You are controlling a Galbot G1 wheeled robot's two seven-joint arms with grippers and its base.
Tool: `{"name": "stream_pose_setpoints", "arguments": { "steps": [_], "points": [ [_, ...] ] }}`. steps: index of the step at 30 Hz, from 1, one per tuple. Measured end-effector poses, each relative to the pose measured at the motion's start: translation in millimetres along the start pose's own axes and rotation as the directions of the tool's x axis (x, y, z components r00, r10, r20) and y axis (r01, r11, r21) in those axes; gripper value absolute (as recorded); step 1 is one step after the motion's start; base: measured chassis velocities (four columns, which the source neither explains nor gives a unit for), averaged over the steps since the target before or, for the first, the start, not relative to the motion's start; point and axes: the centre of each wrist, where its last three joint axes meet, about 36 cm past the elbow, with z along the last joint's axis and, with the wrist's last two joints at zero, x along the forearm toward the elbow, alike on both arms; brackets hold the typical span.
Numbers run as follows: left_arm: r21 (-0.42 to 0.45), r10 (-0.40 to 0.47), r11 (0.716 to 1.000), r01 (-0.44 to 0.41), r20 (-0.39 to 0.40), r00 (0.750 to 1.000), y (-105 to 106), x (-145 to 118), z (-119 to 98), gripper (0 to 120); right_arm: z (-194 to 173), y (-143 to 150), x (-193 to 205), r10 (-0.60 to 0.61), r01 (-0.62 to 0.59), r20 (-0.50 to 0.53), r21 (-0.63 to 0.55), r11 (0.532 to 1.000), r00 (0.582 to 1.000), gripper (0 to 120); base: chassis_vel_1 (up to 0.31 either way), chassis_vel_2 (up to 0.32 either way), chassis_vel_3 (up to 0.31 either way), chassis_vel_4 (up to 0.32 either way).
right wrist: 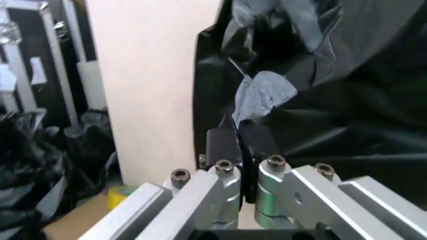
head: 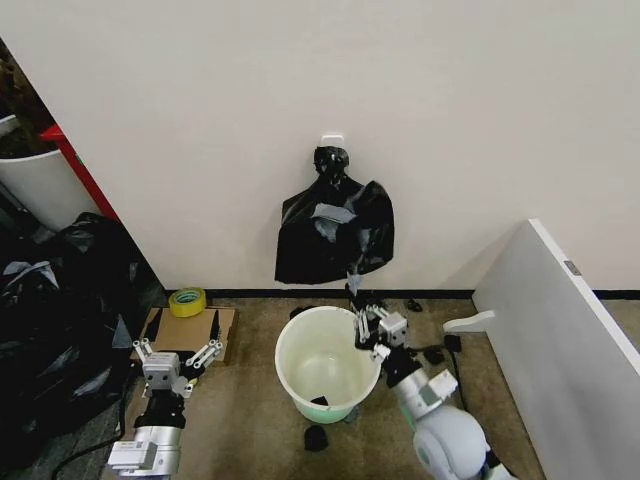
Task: Place the garbage bag over the trash bin.
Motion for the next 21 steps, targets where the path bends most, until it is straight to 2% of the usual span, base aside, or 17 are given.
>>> {"name": "stream_pose_setpoints", "arguments": {
  "steps": [8,21],
  "points": [
    [0.005,0.007,1.000,-0.007,0.004,1.000,-1,-1,0,99,2,21,31,-0.058,0.058,-0.009,0.059,0.997,0.998,0,0.000,0.000,0.000,0.000],
    [0.005,0.014,1.000,-0.014,0.012,1.000,0,-1,-3,99,7,44,74,-0.114,0.116,-0.026,0.084,0.990,0.993,0,0.000,0.000,0.000,0.000]
  ]
}}
